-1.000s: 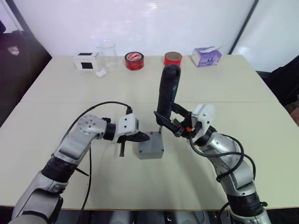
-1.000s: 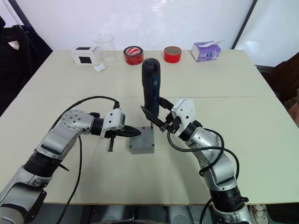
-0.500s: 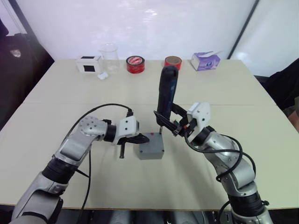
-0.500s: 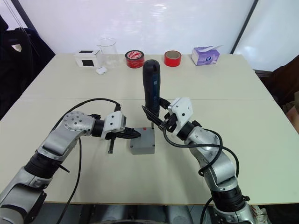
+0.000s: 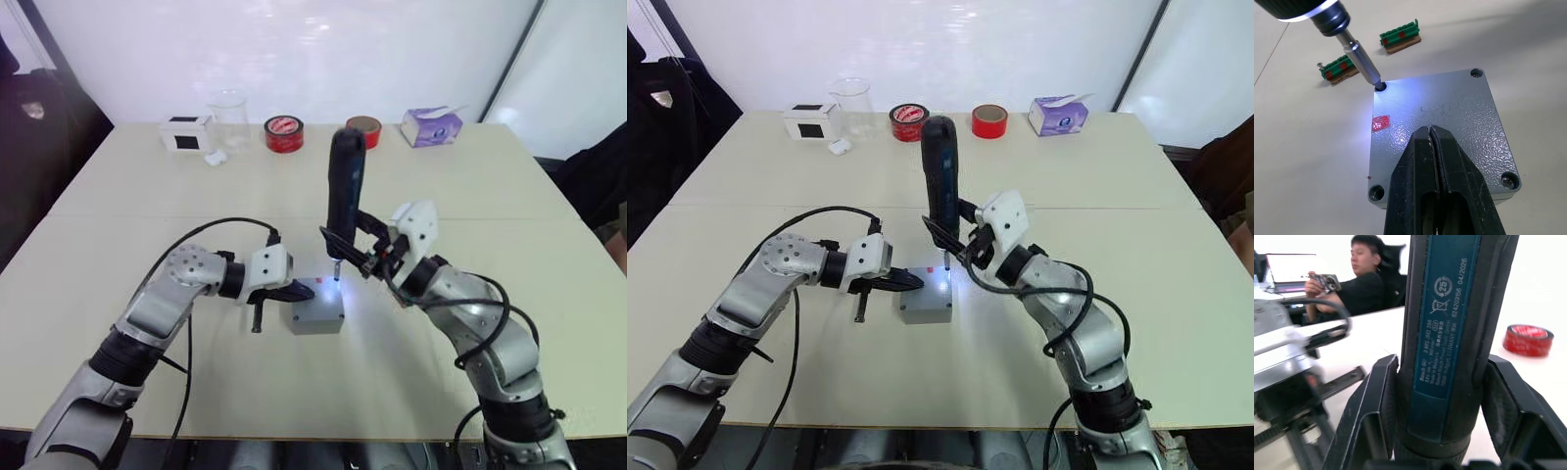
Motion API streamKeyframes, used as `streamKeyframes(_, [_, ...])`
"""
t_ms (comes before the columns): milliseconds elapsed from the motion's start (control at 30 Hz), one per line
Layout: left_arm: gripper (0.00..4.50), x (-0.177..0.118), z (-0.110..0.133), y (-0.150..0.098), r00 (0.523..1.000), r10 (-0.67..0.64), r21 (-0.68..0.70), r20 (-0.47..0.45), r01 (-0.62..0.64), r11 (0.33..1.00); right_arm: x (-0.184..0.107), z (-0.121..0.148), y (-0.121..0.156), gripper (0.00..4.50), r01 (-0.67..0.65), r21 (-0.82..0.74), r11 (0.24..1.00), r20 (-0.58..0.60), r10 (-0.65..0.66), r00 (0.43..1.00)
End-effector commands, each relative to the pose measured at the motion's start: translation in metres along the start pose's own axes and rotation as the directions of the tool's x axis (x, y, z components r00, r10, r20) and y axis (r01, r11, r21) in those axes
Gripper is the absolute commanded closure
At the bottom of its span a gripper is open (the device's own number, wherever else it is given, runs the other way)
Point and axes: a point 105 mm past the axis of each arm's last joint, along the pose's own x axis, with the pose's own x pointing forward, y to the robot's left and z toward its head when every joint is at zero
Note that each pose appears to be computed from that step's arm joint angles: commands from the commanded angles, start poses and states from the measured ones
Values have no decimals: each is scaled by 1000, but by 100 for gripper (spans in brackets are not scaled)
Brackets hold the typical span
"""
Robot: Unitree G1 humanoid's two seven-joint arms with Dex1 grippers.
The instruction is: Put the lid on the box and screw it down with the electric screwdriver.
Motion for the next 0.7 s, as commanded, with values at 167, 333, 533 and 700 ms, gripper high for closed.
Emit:
streamKeyframes(167, [450,-8,20,0,998,-9,35,65,7,999,-25,70,-47,259,180,139,974,-7,-180,984])
streamKeyframes(333, [450,-19,43,-1,993,-30,88,111,20,996,-62,49,-88,259,334,68,940,-401,-281,872])
streamKeyframes(533, [450,-26,64,-4,985,-36,114,166,17,993,-110,9,-116,259,416,-16,909,-724,-297,622])
streamKeyframes(700, [450,-28,69,-3,982,-18,108,187,-2,994,-133,-27,-131,259,499,-41,865,-842,-299,448])
